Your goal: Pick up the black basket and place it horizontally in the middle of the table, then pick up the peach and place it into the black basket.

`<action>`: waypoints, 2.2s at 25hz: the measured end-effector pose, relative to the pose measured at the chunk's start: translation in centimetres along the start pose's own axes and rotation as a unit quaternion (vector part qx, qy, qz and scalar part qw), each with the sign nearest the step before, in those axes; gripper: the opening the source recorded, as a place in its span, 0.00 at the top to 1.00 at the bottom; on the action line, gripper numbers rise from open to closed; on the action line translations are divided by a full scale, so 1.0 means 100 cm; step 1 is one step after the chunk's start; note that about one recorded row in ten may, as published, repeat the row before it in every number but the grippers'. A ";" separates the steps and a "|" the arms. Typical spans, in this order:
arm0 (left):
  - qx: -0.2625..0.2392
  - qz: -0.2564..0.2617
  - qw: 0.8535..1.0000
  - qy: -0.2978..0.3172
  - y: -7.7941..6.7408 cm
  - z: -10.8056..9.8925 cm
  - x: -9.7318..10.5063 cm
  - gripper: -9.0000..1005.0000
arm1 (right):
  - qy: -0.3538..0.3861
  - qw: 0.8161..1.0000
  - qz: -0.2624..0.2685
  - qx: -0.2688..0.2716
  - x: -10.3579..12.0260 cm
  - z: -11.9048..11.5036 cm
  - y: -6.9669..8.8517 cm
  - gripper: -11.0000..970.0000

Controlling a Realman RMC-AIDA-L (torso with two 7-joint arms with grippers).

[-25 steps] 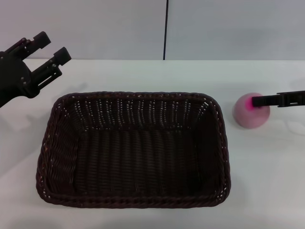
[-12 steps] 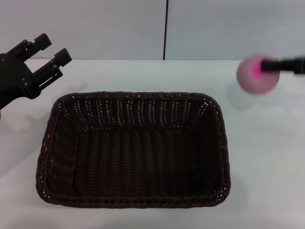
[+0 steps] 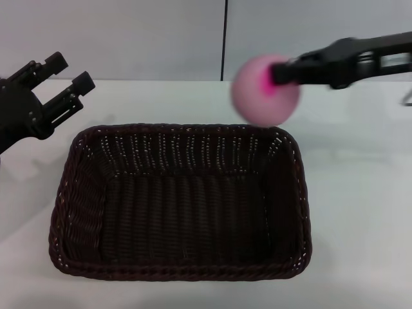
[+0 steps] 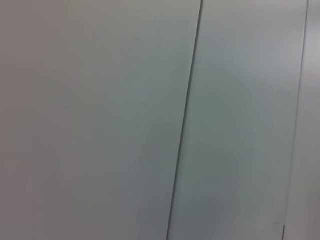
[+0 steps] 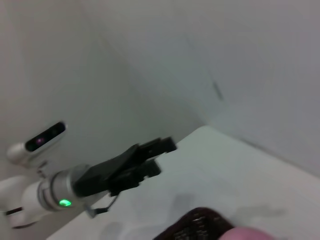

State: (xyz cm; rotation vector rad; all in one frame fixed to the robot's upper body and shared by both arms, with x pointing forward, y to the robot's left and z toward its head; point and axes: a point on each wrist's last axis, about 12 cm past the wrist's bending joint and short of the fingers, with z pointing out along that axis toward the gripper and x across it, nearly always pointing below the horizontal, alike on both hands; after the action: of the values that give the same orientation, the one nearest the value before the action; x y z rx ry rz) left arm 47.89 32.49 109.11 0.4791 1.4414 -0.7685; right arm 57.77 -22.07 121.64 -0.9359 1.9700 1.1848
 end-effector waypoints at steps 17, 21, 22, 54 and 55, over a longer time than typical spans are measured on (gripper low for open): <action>-0.043 0.019 0.998 -0.050 -0.004 -0.014 0.018 0.33 | -0.003 0.999 0.017 -0.040 0.027 0.027 -0.021 0.51; -0.062 0.015 0.996 -0.062 -0.004 -0.020 0.022 0.33 | -0.074 0.997 0.016 0.013 0.042 -0.010 -0.031 0.42; -0.067 0.014 0.995 -0.066 -0.004 -0.023 0.023 0.33 | -0.141 0.988 0.015 0.054 0.064 -0.038 -0.037 0.40; -0.291 0.045 0.950 -0.106 -0.034 -0.092 0.069 0.33 | -0.479 0.775 -0.049 0.409 0.237 -0.048 -0.019 0.33; -0.291 0.045 0.950 -0.106 -0.034 -0.092 0.069 0.33 | -0.478 0.776 -0.048 0.409 0.236 -0.047 -0.020 0.33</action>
State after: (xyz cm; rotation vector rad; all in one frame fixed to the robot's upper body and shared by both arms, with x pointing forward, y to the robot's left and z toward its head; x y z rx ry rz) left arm 38.76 35.46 101.94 0.0042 1.3533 -0.2831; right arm 45.96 -32.77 103.45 0.0762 1.2876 0.4293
